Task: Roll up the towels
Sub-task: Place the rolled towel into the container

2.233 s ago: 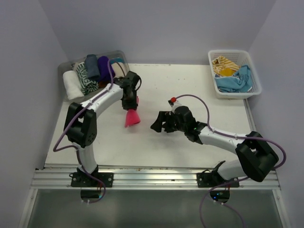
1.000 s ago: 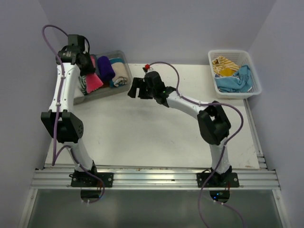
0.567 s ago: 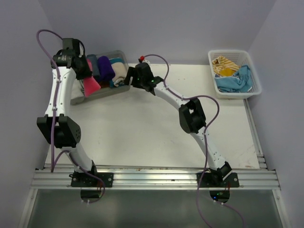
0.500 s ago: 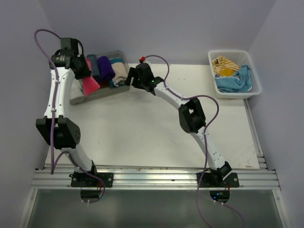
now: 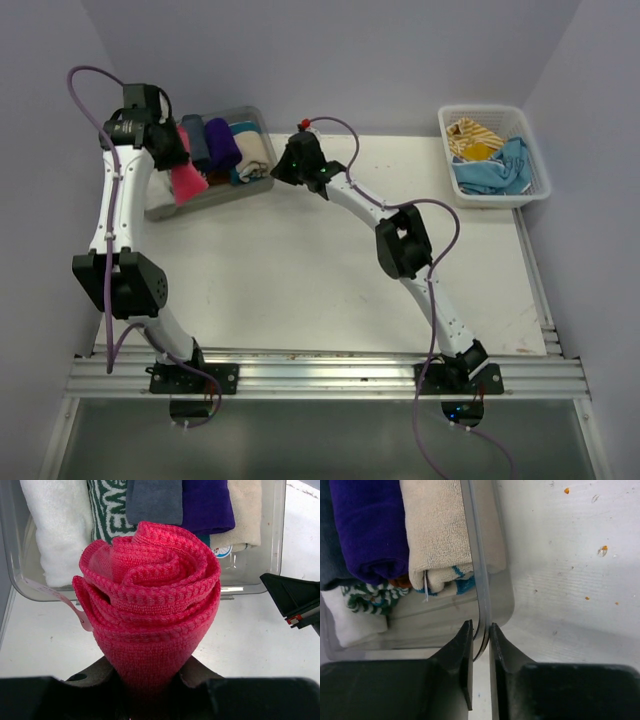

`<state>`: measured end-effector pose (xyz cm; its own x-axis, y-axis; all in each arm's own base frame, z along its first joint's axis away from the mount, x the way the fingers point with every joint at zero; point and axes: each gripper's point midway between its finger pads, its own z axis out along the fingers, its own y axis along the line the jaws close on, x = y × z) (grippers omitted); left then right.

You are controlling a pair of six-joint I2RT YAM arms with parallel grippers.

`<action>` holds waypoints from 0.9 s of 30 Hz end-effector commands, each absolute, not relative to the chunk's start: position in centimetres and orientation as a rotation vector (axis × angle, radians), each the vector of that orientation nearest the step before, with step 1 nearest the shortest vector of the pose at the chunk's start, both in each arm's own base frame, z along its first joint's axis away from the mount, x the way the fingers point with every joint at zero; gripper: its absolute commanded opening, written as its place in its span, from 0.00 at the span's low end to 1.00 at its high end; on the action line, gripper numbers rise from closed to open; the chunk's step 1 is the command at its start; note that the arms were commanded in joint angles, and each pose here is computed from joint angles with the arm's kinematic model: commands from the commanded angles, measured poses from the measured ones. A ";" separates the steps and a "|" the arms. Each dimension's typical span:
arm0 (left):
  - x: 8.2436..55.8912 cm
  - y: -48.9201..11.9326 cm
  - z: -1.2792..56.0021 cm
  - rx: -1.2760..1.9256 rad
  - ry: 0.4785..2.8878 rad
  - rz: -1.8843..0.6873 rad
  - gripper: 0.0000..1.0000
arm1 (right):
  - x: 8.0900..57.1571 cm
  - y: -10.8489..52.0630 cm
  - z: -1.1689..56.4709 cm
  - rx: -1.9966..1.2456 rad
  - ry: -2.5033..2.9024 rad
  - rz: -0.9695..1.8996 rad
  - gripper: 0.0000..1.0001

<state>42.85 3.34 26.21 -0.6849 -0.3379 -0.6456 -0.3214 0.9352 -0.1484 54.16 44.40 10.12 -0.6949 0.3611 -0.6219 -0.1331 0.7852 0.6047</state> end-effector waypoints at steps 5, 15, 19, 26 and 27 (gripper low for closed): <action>43.5 2.8 28.2 -0.420 2.297 -0.090 0.03 | 53.1 45.0 13.0 0.120 2.153 0.932 0.00; 45.0 -0.9 26.4 -0.346 2.343 -0.209 0.02 | 48.4 44.0 12.0 0.063 2.209 0.949 0.00; 45.8 -2.0 26.1 -0.324 2.353 -0.221 0.02 | 46.1 43.6 12.7 0.040 2.226 0.968 0.00; 47.2 -7.3 25.0 -0.232 2.376 -0.336 0.02 | 42.5 43.3 13.0 0.027 2.248 0.984 0.00; 47.3 -8.2 25.1 -0.219 2.375 -0.364 0.02 | 41.9 43.5 12.8 0.020 2.256 0.983 0.00</action>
<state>45.22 -5.36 22.19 -0.7861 -0.2501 -0.5652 -0.1335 0.9616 -0.2397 45.03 41.83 9.77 -0.7759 0.3638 -0.5154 -0.1004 0.7353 0.6702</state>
